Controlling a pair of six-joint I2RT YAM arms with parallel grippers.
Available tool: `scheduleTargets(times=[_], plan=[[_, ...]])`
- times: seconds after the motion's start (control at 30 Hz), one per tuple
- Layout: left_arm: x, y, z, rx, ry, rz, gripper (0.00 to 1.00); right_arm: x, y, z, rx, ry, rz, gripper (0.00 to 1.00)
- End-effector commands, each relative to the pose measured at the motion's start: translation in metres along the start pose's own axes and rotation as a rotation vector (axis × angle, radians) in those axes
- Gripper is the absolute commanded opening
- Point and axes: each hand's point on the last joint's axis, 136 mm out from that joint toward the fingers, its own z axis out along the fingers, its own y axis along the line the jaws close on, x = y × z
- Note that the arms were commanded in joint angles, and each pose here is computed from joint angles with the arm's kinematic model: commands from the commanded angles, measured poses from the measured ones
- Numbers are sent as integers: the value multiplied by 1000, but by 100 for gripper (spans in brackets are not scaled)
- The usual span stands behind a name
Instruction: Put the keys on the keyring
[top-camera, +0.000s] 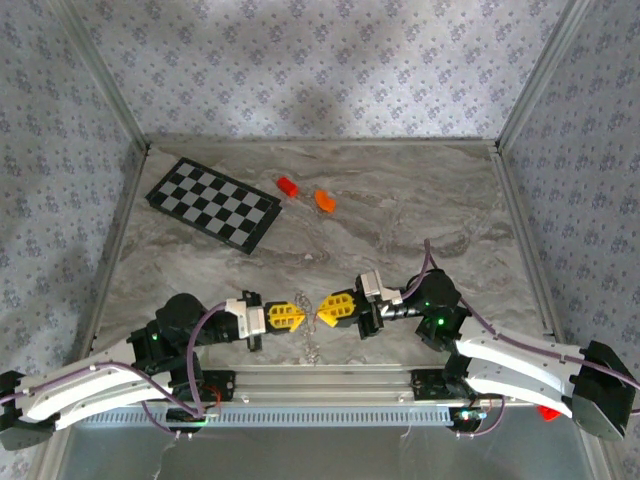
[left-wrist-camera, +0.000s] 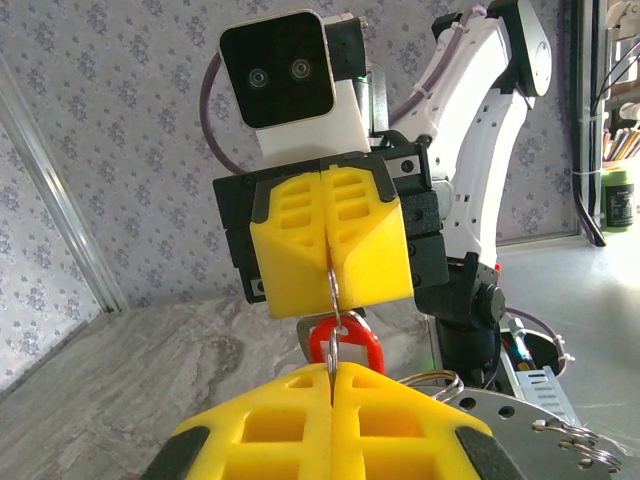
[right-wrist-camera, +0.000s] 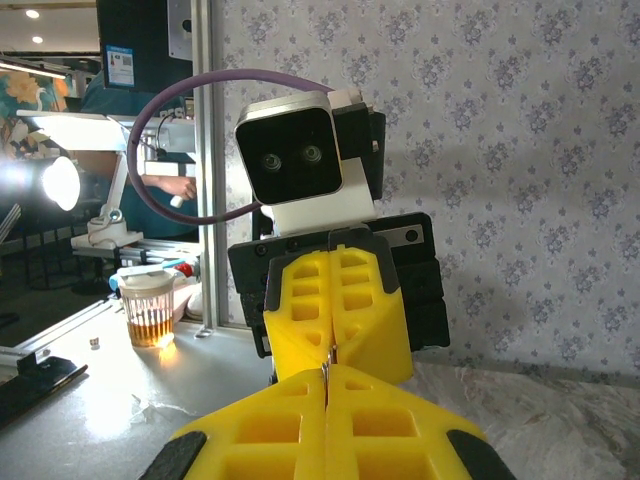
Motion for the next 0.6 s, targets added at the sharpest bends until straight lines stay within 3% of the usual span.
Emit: scheduleTargets(times=[0.0,0.57], plan=[[-24,-3,-3,18,-73,7,0,-12,0,0,-1,-39,-37,0],[-26,-4,-3,25,-87,2,0,-9,4,0,-24,-29,-36,0]])
